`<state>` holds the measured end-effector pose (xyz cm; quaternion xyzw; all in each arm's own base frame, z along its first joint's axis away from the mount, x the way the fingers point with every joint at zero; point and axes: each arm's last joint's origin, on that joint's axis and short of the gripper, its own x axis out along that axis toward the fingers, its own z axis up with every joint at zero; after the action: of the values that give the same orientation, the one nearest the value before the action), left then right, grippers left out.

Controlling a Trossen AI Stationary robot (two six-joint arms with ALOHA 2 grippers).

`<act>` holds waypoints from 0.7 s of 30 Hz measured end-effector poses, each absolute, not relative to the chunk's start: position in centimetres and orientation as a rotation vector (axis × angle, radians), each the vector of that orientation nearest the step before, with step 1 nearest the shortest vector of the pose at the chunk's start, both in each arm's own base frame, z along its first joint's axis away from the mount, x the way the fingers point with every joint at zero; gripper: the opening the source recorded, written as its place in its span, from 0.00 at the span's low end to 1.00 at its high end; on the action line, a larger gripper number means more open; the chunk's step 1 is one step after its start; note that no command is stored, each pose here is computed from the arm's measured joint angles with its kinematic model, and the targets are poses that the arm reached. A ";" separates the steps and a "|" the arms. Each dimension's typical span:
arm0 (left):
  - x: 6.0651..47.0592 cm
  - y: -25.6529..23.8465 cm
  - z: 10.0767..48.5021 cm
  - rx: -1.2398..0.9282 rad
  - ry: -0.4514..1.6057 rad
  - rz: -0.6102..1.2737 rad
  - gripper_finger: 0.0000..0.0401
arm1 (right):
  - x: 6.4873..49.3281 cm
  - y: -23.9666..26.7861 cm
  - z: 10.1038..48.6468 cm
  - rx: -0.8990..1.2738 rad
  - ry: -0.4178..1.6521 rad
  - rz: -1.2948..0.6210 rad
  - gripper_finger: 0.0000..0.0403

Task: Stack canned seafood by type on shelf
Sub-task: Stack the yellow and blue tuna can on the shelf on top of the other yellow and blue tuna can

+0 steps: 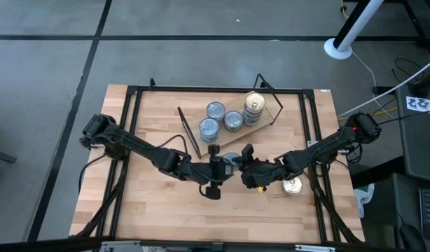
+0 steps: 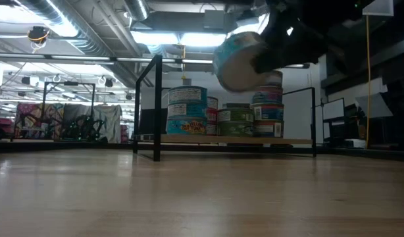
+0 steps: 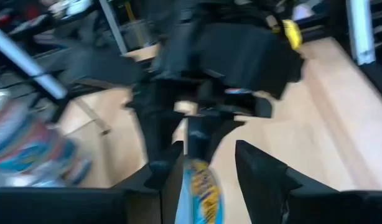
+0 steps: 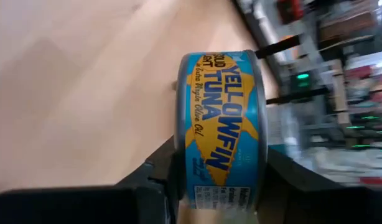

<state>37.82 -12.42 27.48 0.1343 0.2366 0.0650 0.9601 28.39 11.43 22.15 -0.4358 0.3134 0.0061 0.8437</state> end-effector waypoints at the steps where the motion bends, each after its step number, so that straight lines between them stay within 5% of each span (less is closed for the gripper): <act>1: 37.6 -12.3 28.1 0.284 0.493 0.150 0.35 | 28.5 11.4 22.3 -0.947 0.648 -0.006 0.33; 11: 33.9 -9.4 33.9 0.301 0.487 0.304 0.31 | 30.5 9.6 24.6 -1.147 0.494 -0.139 0.36; 21: 32.3 -6.7 35.5 0.300 0.514 0.370 0.25 | 32.4 3.6 25.1 -1.084 0.436 -0.095 0.35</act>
<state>32.28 -6.72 35.54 0.1470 0.2516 0.1812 0.9393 32.38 3.56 25.11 -0.5116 0.2057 -0.0450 0.8330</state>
